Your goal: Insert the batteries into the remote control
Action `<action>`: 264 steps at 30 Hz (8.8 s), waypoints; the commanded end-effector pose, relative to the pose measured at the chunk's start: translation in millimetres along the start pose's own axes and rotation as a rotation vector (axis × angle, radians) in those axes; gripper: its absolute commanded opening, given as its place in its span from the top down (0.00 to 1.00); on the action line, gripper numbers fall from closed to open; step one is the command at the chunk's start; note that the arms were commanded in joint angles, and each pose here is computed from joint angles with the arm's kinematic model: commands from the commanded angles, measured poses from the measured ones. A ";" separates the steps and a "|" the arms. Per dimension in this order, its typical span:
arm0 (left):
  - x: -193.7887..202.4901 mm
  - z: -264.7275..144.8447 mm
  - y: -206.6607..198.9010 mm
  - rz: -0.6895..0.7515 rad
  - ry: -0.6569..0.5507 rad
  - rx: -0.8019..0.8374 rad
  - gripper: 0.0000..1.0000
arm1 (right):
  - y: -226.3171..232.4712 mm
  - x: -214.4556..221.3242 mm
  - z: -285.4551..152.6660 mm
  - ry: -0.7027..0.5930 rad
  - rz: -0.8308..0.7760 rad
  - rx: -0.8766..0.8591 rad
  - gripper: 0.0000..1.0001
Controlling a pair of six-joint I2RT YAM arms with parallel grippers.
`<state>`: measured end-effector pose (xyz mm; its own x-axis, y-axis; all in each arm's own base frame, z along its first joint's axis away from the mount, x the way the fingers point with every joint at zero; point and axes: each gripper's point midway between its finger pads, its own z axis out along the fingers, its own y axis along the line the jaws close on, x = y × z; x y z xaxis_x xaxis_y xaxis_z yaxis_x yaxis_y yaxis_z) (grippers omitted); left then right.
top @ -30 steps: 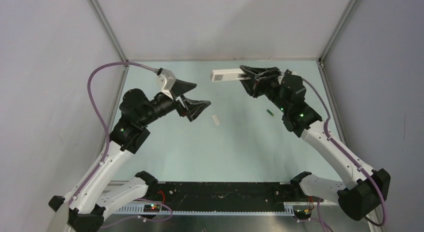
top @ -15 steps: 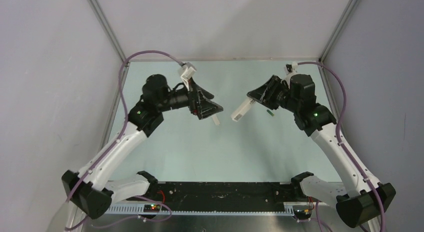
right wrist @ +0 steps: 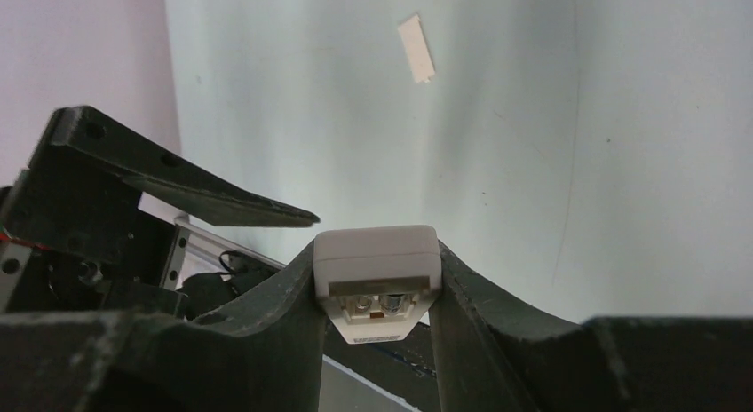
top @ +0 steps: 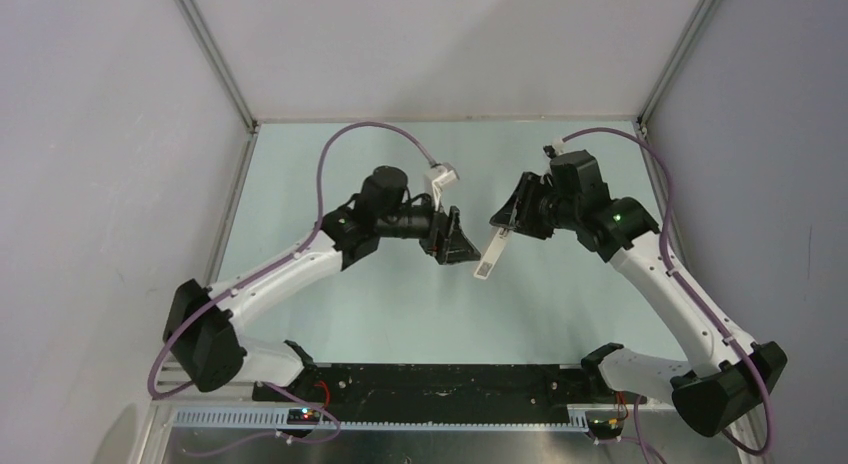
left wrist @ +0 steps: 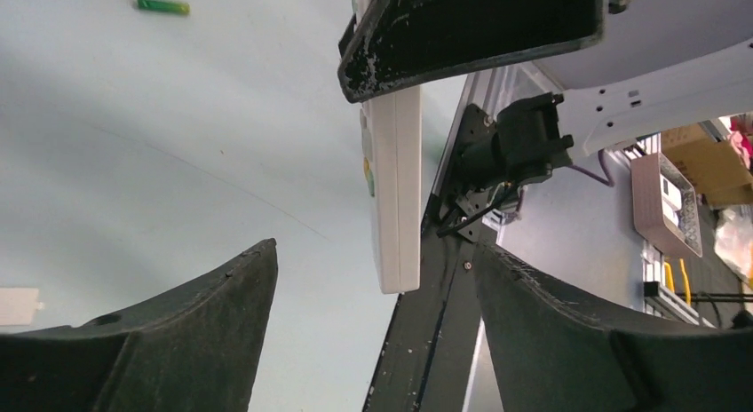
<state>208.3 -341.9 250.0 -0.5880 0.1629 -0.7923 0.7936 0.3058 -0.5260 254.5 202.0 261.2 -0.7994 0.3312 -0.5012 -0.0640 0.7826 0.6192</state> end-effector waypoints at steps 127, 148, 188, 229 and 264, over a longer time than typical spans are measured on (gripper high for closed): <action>16.5 -23.1 81.2 -0.183 0.026 -0.011 0.99 | -266.7 -32.7 153.3 0.332 -0.209 0.678 0.74; 8.3 -7.5 53.0 -0.295 -0.018 0.141 1.00 | -95.4 -63.2 105.3 -0.104 -0.085 0.237 0.96; -56.5 9.7 7.1 -0.583 -0.110 0.299 1.00 | 70.5 -79.8 -3.1 -0.597 -0.102 -0.063 0.94; -65.8 8.4 -1.0 -0.592 -0.118 0.356 1.00 | 53.3 -63.7 22.5 -0.577 -0.110 0.070 0.91; -58.1 20.6 16.0 -0.611 -0.117 0.326 1.00 | 54.8 -71.2 -7.7 -0.590 -0.046 0.037 0.60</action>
<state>256.6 -362.2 258.1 -0.9653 -0.0498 -0.2564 0.2528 0.0676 -0.9651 308.4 226.0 301.5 -0.3709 0.4632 -0.8049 -0.0381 0.8584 0.5116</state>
